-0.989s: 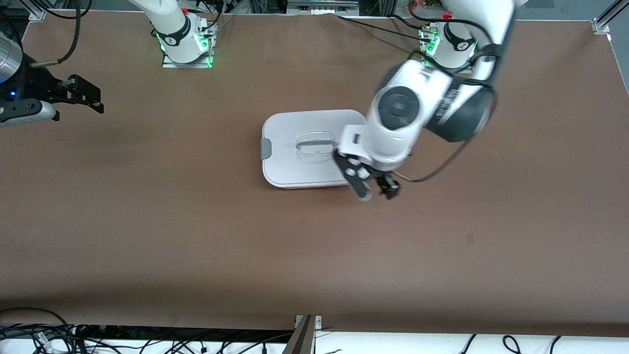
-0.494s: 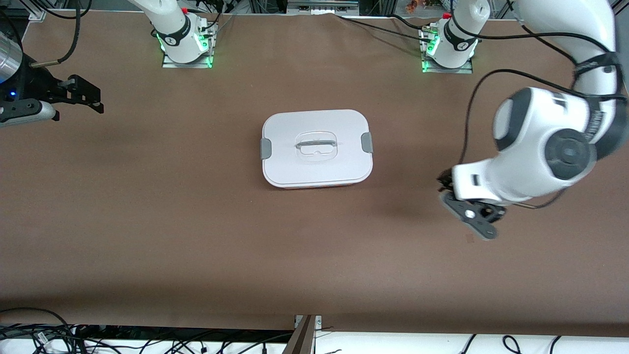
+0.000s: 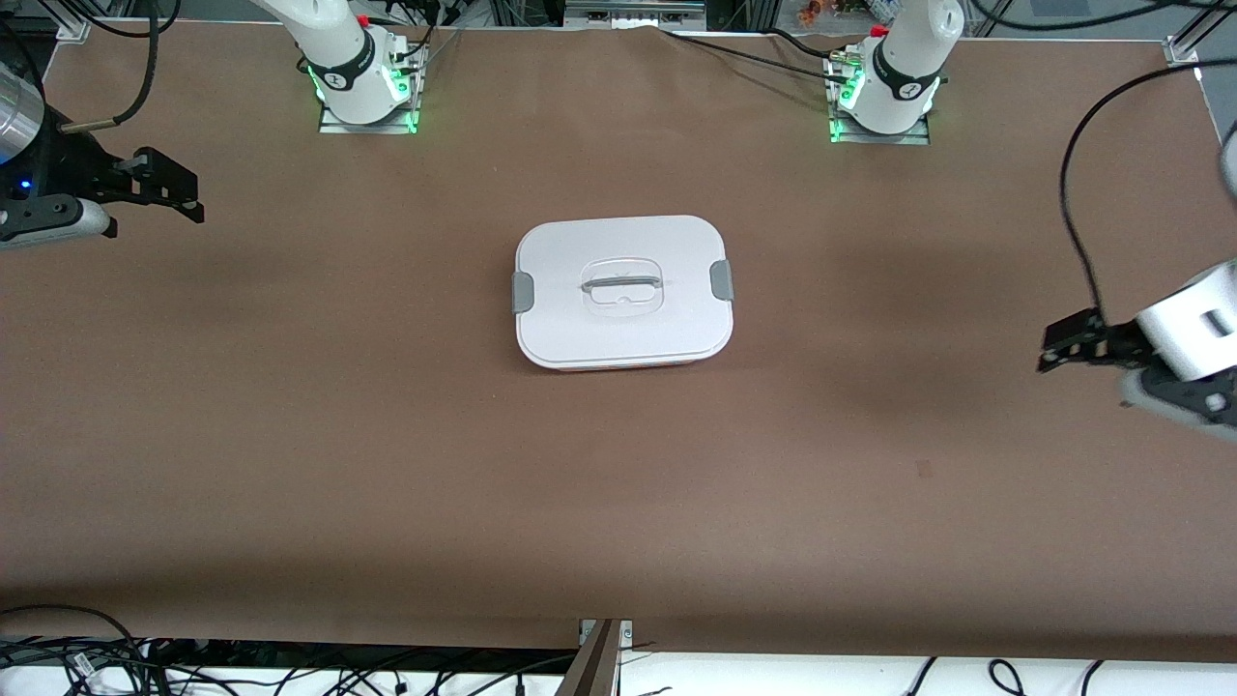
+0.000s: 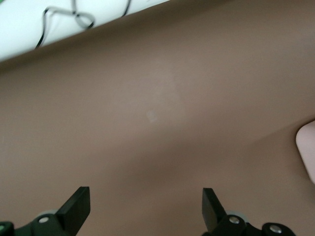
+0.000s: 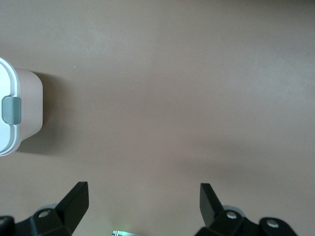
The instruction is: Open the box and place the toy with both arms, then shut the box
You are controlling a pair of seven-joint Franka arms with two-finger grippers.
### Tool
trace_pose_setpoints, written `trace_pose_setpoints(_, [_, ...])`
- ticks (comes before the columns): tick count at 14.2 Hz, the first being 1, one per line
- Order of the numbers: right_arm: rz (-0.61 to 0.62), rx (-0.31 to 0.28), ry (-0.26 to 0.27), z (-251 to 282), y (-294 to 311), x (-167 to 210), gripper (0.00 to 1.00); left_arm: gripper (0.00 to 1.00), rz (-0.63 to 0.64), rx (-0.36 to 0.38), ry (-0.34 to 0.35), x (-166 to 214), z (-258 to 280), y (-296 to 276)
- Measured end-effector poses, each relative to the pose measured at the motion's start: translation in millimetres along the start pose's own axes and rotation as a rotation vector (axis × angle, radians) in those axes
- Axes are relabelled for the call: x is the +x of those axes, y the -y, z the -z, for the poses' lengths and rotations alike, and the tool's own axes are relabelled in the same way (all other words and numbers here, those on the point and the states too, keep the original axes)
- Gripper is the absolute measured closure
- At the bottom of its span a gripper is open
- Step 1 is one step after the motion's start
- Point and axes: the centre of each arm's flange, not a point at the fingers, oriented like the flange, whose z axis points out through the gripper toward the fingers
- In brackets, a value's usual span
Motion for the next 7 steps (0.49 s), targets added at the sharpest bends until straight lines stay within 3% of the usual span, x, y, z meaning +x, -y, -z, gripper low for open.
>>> trace_pose_setpoints(3, [0.000, 0.000, 0.000, 0, 0, 0, 0.00, 0.00, 0.116, -0.017, 0.055, -32, 17, -2])
trace_pose_setpoints(7, [0.000, 0.000, 0.000, 0, 0, 0, 0.00, 0.00, 0.103, 0.012, 0.098, -51, 18, -33])
